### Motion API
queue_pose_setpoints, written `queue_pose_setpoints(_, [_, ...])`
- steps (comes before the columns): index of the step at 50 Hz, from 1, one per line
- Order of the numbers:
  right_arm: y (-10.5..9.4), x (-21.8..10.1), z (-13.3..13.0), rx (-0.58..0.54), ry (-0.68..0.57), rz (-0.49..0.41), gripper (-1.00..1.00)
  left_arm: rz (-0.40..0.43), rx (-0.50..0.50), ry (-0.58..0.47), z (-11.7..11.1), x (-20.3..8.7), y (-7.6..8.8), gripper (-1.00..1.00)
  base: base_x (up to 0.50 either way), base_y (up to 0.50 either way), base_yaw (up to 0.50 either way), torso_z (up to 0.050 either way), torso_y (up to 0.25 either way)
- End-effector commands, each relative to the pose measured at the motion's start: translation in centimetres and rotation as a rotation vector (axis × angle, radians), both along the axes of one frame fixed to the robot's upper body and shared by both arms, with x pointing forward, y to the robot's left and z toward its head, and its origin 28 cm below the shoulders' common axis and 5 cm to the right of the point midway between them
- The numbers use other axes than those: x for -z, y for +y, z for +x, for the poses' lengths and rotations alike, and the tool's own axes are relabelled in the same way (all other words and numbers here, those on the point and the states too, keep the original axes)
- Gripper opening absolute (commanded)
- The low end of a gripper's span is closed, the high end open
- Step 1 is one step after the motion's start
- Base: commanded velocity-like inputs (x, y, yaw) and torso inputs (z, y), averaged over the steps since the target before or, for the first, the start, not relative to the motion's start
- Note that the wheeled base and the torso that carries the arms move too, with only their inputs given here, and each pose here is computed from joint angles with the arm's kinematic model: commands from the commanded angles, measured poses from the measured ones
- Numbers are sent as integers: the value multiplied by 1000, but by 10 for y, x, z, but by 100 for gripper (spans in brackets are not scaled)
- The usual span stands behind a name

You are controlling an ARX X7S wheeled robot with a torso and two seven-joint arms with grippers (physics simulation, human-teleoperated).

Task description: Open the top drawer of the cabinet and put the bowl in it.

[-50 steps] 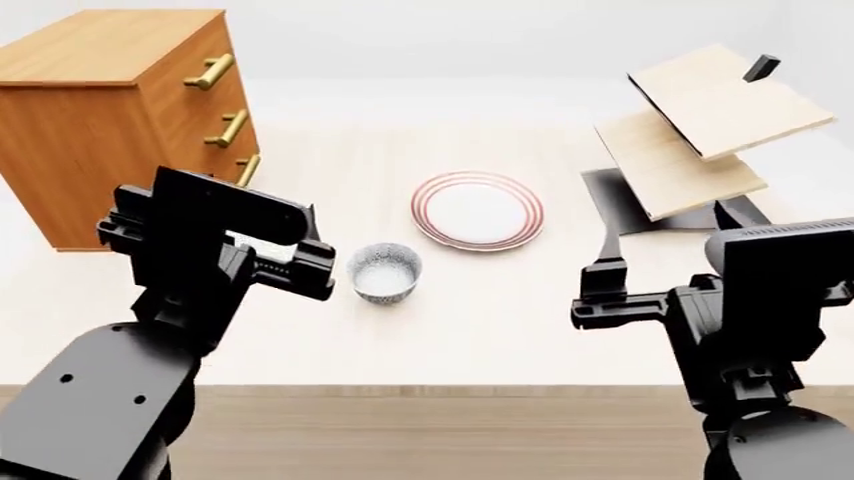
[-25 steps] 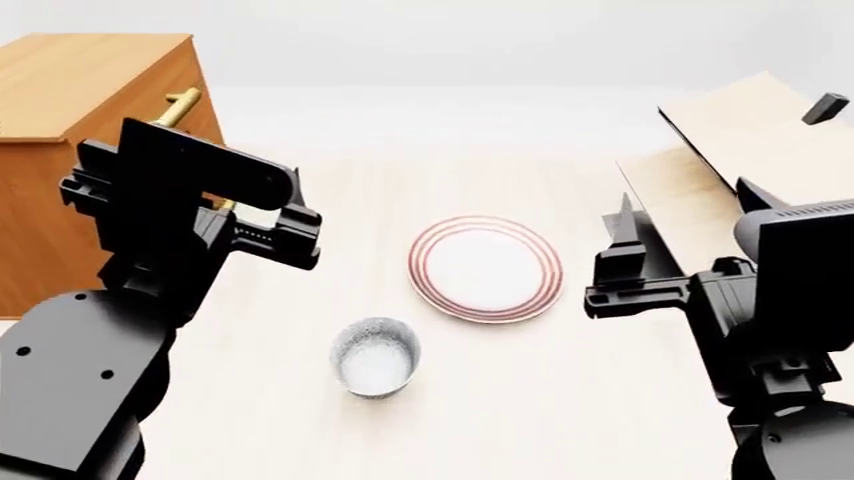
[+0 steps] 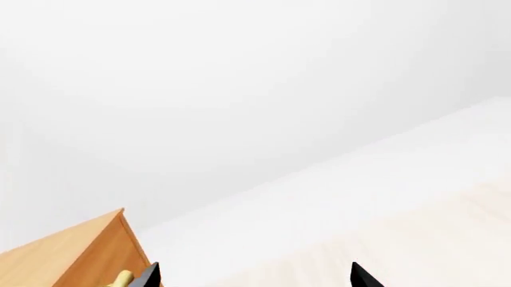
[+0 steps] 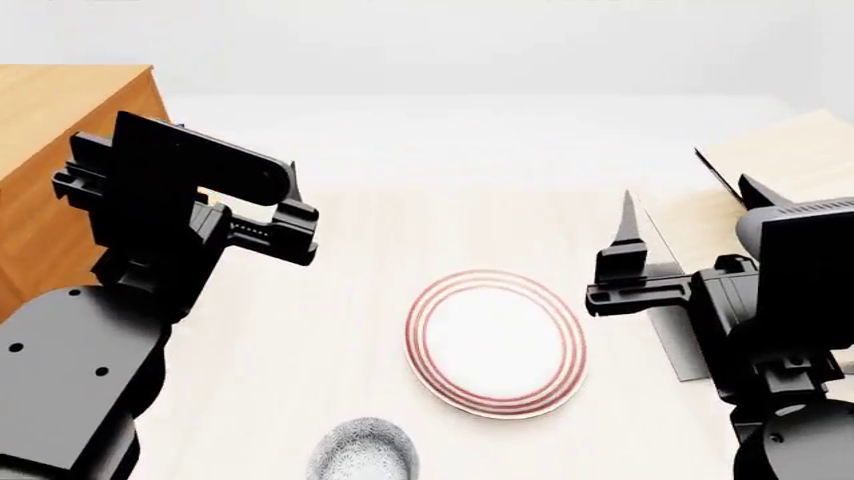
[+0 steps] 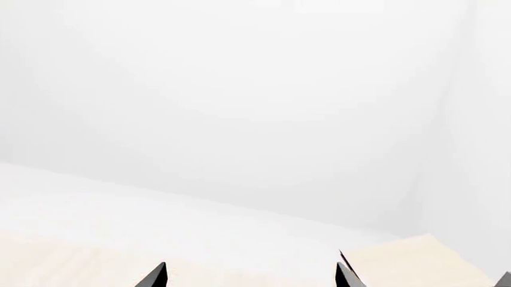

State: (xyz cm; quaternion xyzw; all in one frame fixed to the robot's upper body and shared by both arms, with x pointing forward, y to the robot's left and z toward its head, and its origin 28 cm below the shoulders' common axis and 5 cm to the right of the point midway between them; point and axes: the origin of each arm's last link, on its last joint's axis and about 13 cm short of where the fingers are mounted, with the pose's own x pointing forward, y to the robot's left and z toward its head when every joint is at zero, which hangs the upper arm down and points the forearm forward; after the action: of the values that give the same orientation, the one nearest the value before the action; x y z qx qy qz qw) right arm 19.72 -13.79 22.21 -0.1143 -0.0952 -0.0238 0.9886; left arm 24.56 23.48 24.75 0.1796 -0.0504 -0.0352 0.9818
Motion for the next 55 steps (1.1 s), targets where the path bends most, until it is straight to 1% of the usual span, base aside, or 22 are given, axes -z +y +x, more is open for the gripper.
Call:
queue_pose_setpoints(1, [-1, -1, 1, 0, -8, 19, 100, -26, -8, -25, 1, -3, 1, 100, 500, 0, 0, 0, 0])
queue_pose_setpoints(7, [-2, -1, 1, 6, -12, 15, 100, -23, -8, -24, 2, -3, 1, 100, 500, 0, 0, 0, 0])
queue_pose_setpoints(10, [-2, 0, 2, 10, -14, 19, 100, -16, -10, -23, 4, -3, 2, 100, 0, 0, 0, 0, 0])
queue_pose_setpoints(12, [-2, 1, 2, 10, -13, 20, 100, 6, -17, -29, 6, -4, 3, 100, 0, 0, 0, 0, 0])
queue_pose_setpoints(13, [-2, 2, 2, 10, -12, 21, 100, 22, -24, -34, 7, -4, 3, 100, 0, 0, 0, 0, 0])
queue_pose_setpoints(17, [-2, 3, 2, 8, -11, 22, 100, 142, -57, -31, 12, 0, 5, 100, 0, 0, 0, 0, 0])
queue_pose_setpoints(23, [-2, 4, 2, 7, -11, 23, 100, 324, -129, -36, 23, -1, 9, 100, 0, 0, 0, 0, 0])
queue_pose_setpoints(29, [-2, 4, 2, 5, -8, 25, 100, 435, -180, -18, 36, -5, 14, 100, 0, 0, 0, 0, 0])
queue_pose_setpoints(37, [-1, 8, 4, 3, 0, 26, 100, 540, -227, 2, 51, -5, 17, 100, 0, 0, 0, 0, 0])
queue_pose_setpoints(44, [-2, 11, 5, 2, 7, 29, 100, 593, -261, 20, 66, -8, 20, 100, 0, 0, 0, 0, 0])
queue_pose_setpoints(55, [-2, 14, 7, -1, 13, 37, 100, 646, -309, 67, 84, -9, 23, 100, 0, 0, 0, 0, 0])
